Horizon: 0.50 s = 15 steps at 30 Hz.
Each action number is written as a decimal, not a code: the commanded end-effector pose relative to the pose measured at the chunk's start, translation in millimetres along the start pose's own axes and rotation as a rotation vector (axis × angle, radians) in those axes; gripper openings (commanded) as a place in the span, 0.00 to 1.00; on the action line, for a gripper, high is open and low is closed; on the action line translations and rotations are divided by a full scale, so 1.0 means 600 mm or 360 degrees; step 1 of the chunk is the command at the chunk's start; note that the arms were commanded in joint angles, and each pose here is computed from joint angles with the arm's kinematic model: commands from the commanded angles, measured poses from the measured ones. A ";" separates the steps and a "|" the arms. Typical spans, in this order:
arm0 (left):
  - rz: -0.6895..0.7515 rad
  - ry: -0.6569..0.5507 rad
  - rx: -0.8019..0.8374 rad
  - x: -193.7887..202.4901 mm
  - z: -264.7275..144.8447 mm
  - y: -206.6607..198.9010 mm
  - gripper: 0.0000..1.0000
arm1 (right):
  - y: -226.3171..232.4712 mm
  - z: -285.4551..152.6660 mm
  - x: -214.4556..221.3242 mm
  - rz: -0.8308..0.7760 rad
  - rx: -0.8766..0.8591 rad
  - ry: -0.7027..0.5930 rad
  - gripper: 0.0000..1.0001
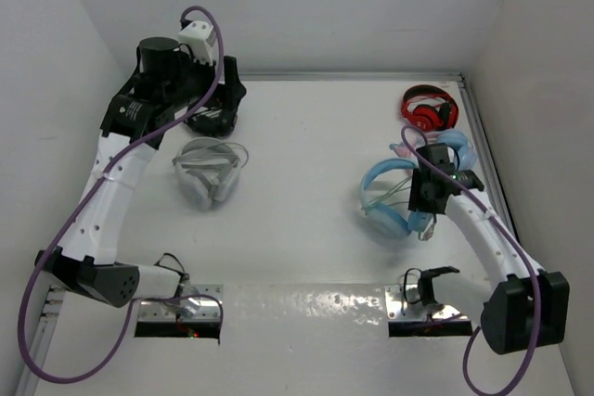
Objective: Wrap the headphones
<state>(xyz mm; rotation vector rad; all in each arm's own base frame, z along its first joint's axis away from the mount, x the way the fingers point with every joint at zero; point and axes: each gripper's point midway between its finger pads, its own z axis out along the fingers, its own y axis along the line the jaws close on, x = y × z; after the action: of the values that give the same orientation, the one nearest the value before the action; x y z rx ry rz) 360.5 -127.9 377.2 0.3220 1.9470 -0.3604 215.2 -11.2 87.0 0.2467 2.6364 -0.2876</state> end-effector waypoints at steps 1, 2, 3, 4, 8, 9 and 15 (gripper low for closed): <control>-0.0012 -0.0074 0.0052 -0.010 -0.009 -0.011 0.83 | 0.004 0.018 0.029 0.0092 0.0006 0.0091 0.00; -0.0011 -0.0076 0.0062 -0.009 -0.009 -0.013 0.83 | 0.002 0.024 0.033 0.0120 0.0021 0.0076 0.00; -0.0010 -0.0077 0.0079 -0.008 -0.008 -0.016 0.83 | 0.002 0.030 0.034 0.0153 0.0029 0.0051 0.00; -0.0010 -0.0077 0.0089 -0.005 -0.007 -0.017 0.83 | -0.001 0.032 0.039 0.0166 0.0035 0.0069 0.00; -0.0008 -0.0083 0.0106 -0.005 -0.007 -0.020 0.83 | -0.004 0.049 0.029 0.0173 0.0100 0.0075 0.00; -0.0007 -0.0088 0.0109 -0.006 -0.008 -0.021 0.83 | -0.007 0.053 0.024 0.0180 0.0127 0.0064 0.00; -0.0055 -0.0088 0.0118 -0.003 -0.009 -0.024 0.83 | -0.022 0.092 0.038 0.0208 0.0284 0.0085 0.10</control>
<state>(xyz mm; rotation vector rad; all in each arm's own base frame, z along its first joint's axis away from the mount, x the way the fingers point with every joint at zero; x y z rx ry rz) 355.3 -137.6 359.3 0.3332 1.9717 -0.4325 199.2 -22.9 28.7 0.3998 2.7464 -0.4105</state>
